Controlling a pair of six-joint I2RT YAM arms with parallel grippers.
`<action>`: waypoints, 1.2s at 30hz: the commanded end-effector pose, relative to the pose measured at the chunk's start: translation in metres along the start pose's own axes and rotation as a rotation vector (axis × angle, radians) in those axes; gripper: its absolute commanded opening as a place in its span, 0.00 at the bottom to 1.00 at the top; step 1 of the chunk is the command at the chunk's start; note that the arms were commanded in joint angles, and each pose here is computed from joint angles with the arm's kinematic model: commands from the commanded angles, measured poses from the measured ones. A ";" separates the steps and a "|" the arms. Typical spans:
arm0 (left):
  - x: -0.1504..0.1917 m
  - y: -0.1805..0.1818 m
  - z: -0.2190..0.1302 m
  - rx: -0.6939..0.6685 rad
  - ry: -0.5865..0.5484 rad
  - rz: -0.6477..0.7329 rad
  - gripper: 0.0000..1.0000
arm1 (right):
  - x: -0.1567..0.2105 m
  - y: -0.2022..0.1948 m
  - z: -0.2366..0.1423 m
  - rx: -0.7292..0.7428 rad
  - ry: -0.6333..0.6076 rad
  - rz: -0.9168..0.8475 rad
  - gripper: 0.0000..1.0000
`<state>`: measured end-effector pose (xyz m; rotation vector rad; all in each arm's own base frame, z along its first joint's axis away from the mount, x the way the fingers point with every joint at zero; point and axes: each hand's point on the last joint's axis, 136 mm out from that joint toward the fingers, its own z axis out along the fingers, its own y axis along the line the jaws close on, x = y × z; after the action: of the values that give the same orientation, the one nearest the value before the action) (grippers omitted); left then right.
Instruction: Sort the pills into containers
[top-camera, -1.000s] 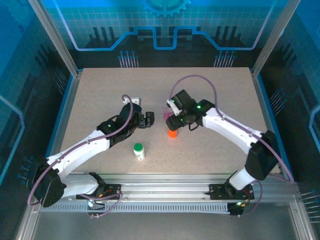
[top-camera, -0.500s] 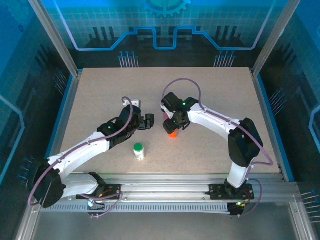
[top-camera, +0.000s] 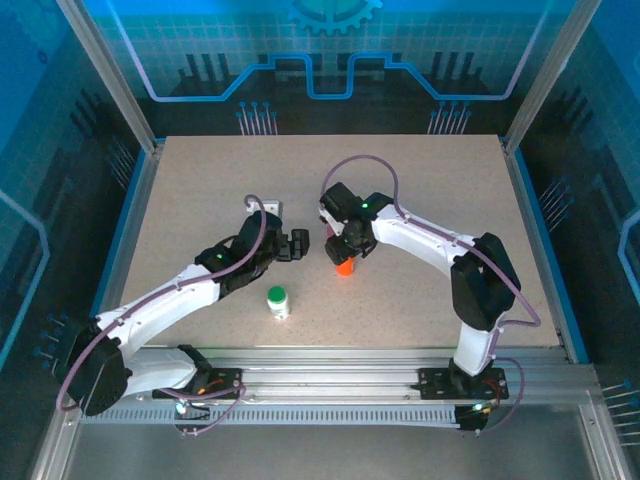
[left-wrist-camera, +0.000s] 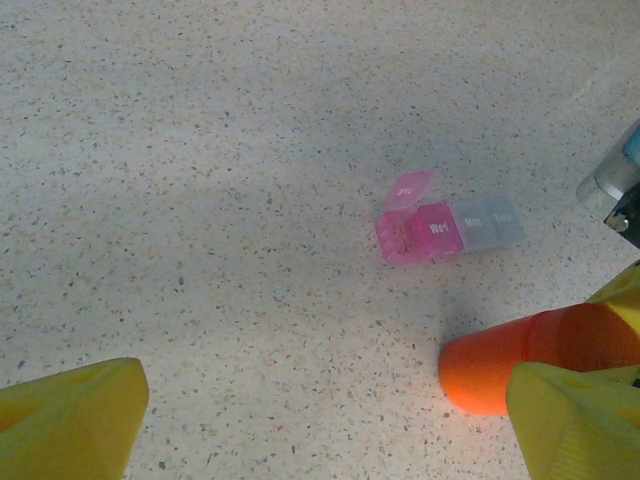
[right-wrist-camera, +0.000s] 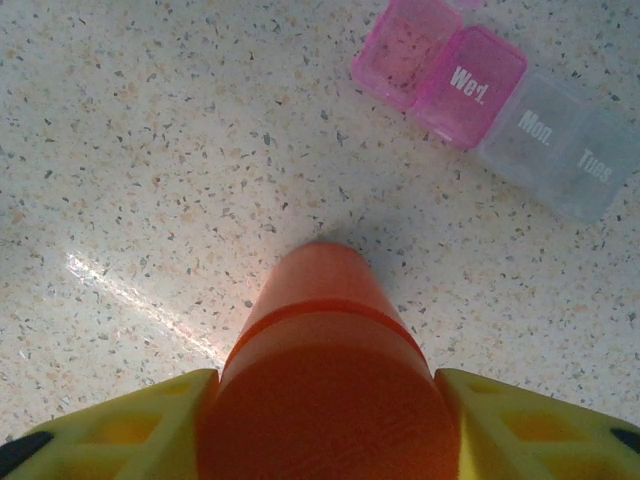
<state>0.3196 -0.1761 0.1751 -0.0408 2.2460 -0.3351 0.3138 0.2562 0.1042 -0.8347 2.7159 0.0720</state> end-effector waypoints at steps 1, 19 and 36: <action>0.000 -0.001 0.001 0.017 -0.010 -0.011 0.94 | 0.000 -0.001 0.000 -0.012 0.008 0.009 0.50; 0.004 -0.122 -0.047 0.790 -0.275 0.575 0.97 | -0.010 -0.031 -0.144 -0.198 -0.279 0.035 0.44; -0.010 -0.129 -0.028 0.842 -0.358 0.755 0.95 | -0.028 0.007 -0.217 -0.400 -0.454 -0.170 0.45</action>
<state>0.2795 -0.2916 0.2129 1.0754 1.5576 -0.7846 0.2828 0.2399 0.3138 -0.9635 2.2313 0.6251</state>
